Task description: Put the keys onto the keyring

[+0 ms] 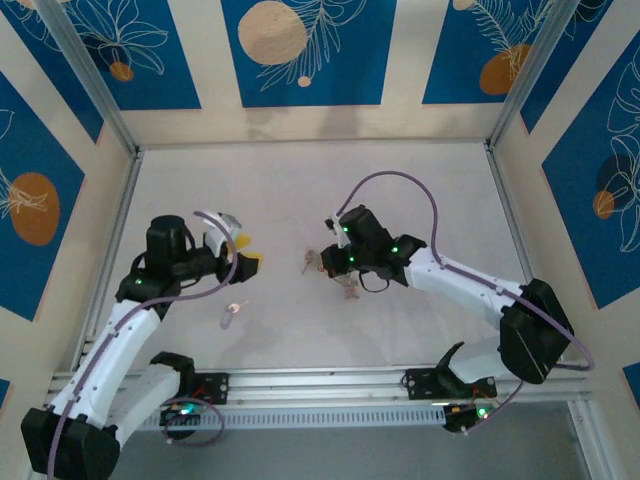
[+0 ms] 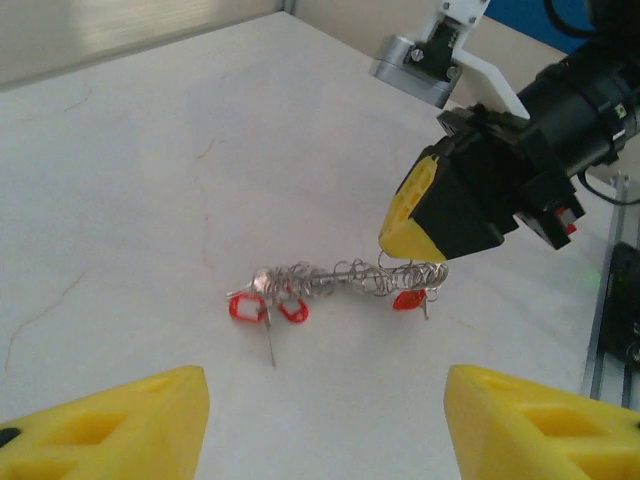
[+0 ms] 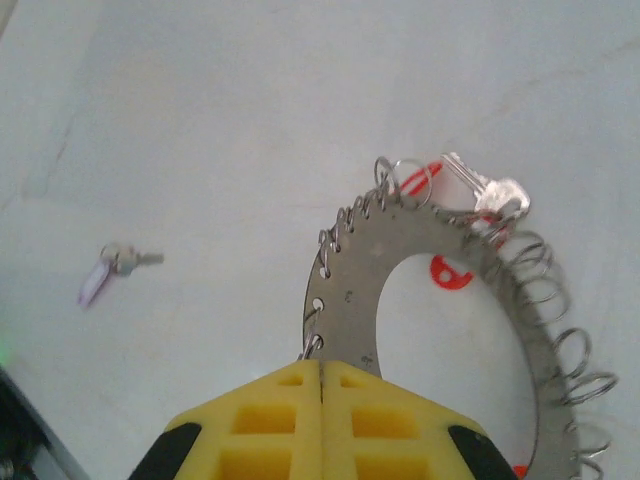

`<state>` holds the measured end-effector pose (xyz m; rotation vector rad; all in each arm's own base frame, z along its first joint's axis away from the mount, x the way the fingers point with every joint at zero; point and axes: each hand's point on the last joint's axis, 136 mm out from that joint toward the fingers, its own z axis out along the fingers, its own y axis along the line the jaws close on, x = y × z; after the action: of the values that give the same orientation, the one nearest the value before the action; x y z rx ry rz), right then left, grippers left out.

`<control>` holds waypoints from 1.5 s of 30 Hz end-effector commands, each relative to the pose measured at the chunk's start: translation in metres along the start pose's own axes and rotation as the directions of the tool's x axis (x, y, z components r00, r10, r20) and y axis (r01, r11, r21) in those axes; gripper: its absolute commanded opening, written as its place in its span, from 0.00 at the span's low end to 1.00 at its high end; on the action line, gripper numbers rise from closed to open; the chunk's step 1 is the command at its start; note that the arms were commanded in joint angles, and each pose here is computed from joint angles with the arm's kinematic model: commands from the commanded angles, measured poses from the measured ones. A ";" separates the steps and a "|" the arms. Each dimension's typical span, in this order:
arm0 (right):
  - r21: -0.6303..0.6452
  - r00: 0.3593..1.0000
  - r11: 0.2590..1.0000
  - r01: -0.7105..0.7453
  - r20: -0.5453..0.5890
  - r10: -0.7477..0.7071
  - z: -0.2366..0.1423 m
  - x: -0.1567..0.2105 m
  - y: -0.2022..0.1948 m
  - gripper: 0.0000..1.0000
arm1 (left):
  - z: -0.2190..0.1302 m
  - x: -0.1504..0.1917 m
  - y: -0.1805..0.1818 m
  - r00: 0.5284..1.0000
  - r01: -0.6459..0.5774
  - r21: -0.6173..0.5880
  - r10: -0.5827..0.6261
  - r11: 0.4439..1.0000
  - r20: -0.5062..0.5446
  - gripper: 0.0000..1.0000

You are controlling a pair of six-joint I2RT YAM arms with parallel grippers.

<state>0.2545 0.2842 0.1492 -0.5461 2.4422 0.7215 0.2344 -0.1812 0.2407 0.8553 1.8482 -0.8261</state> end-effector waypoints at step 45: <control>-0.195 0.593 0.585 0.787 0.499 -0.632 -0.037 0.015 0.062 0.00 | 0.116 0.037 -0.076 0.842 -0.518 0.382 0.535 0.765 0.070 0.03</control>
<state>0.2059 0.3015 0.1864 -1.3174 1.5175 0.8001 0.2136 -0.3039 0.1736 1.5658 1.4189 -0.8056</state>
